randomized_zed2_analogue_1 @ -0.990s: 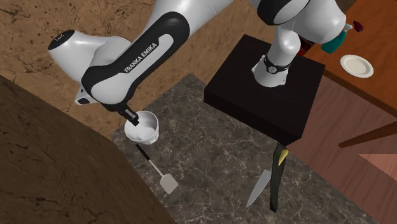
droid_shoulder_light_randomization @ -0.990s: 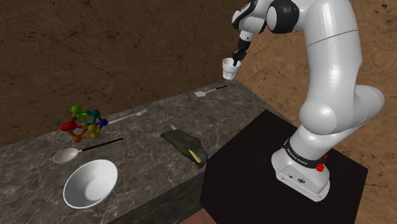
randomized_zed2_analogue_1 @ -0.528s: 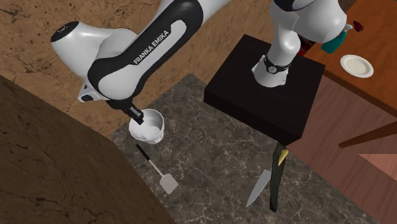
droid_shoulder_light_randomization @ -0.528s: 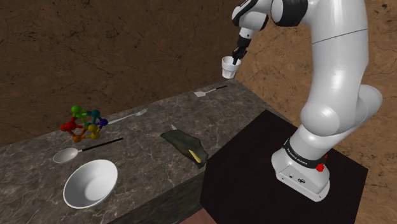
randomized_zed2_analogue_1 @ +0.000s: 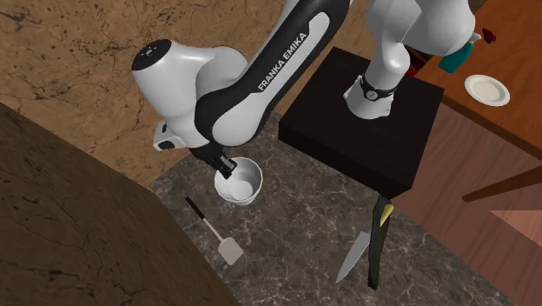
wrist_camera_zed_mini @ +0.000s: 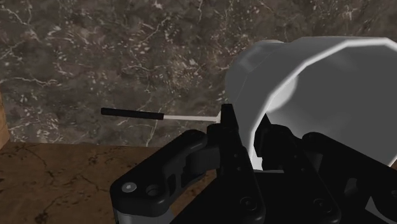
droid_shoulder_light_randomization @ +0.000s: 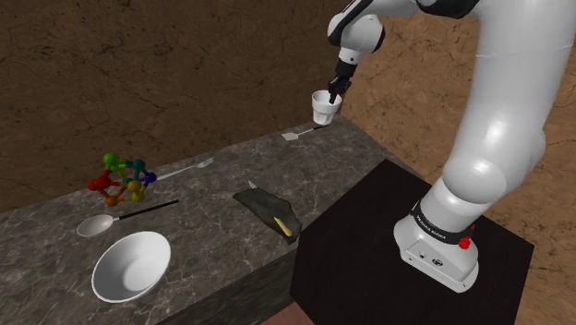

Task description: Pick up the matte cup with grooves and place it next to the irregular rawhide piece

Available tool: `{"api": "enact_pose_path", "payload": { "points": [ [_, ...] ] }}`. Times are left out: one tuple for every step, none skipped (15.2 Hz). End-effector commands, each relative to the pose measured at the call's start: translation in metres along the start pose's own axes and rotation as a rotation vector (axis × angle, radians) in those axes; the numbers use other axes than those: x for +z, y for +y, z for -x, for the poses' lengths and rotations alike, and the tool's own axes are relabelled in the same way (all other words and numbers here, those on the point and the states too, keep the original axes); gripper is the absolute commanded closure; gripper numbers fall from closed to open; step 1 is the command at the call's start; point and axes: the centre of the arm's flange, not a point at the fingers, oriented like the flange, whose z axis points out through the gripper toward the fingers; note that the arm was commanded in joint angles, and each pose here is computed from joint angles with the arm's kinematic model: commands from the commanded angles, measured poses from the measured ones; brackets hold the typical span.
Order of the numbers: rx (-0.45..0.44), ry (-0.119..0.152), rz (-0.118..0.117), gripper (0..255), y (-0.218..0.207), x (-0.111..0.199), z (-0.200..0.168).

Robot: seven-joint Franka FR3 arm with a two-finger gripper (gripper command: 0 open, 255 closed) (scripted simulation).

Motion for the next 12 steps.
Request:
{"api": "enact_pose_path", "payload": {
  "points": [
    [0.000, 0.000, 0.000, 255, -0.023, 0.004, 0.014],
    [0.000, 0.000, 0.000, 255, -0.035, 0.006, 0.019],
    [0.000, 0.000, 0.000, 255, -0.047, 0.008, 0.025],
    [0.000, 0.000, 0.000, 255, -0.058, 0.011, 0.030],
    [0.000, 0.000, 0.000, 255, -0.070, 0.013, 0.036],
    [0.000, 0.000, 0.000, 255, -0.082, 0.015, 0.041],
    [0.000, 0.000, 0.000, 255, -0.094, 0.017, 0.047],
    [0.000, 0.000, 0.000, 255, -0.106, 0.019, 0.053],
    [0.000, 0.000, 0.000, 255, -0.117, 0.021, 0.058],
    [0.000, 0.000, 0.000, 255, -0.129, 0.024, 0.064],
    [0.000, 0.000, 0.000, 255, -0.141, 0.026, 0.069],
    [0.000, 0.000, 0.000, 255, -0.153, 0.028, 0.075]
  ]
}}
